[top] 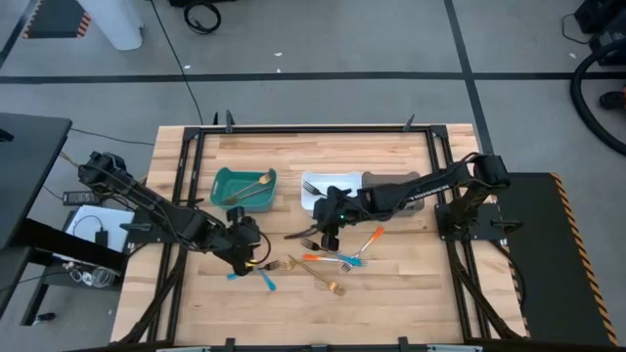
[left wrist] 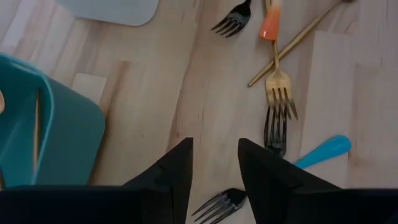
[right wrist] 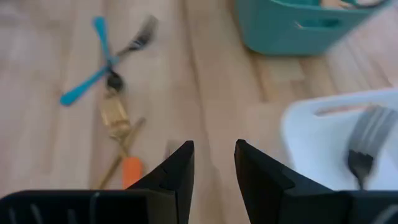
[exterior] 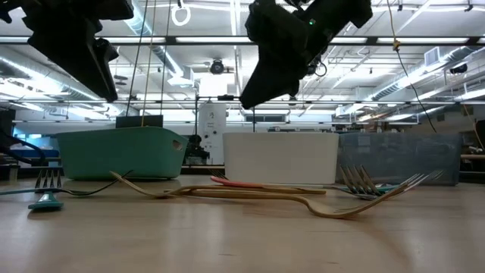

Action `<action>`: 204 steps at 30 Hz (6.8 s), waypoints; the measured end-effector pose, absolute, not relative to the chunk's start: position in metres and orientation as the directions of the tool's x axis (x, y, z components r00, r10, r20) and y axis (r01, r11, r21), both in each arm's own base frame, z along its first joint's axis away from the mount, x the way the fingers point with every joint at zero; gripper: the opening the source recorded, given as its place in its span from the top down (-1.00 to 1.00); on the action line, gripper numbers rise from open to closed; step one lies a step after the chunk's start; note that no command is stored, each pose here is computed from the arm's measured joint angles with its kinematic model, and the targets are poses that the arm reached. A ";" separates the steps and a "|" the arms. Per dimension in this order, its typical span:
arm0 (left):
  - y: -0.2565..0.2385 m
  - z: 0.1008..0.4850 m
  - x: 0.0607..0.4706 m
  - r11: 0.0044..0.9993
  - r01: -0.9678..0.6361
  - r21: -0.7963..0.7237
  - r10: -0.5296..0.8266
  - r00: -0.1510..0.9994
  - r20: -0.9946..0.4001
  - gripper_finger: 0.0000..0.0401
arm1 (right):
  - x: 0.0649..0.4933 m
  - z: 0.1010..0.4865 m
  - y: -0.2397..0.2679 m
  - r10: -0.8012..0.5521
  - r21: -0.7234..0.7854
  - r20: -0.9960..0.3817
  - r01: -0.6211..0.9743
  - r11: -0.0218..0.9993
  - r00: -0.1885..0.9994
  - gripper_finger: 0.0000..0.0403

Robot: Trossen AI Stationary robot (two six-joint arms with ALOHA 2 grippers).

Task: Sort silverware by color (type)
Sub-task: Put the left blue fork into the white bin

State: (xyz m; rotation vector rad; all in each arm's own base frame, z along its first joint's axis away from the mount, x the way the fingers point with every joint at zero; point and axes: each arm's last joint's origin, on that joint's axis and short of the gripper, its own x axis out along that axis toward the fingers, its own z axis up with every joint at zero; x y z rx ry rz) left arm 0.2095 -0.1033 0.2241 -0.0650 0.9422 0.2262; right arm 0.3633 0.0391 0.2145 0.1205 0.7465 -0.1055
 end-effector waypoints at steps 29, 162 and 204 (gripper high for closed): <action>-0.132 0.176 0.233 0.951 -0.263 -0.160 -0.042 0.402 -0.915 0.32 | 0.343 0.174 0.063 -0.171 -0.012 -0.504 0.191 0.982 0.847 0.40; -0.053 0.236 0.292 0.926 -0.072 0.369 0.361 0.450 -0.817 0.92 | 0.326 0.160 0.088 -0.088 0.116 -0.652 0.214 0.970 0.754 0.40; 0.062 0.194 0.378 0.945 -0.300 0.133 0.325 0.801 -0.503 0.92 | 0.247 0.188 0.144 -0.324 0.056 -0.676 0.484 0.873 0.661 0.40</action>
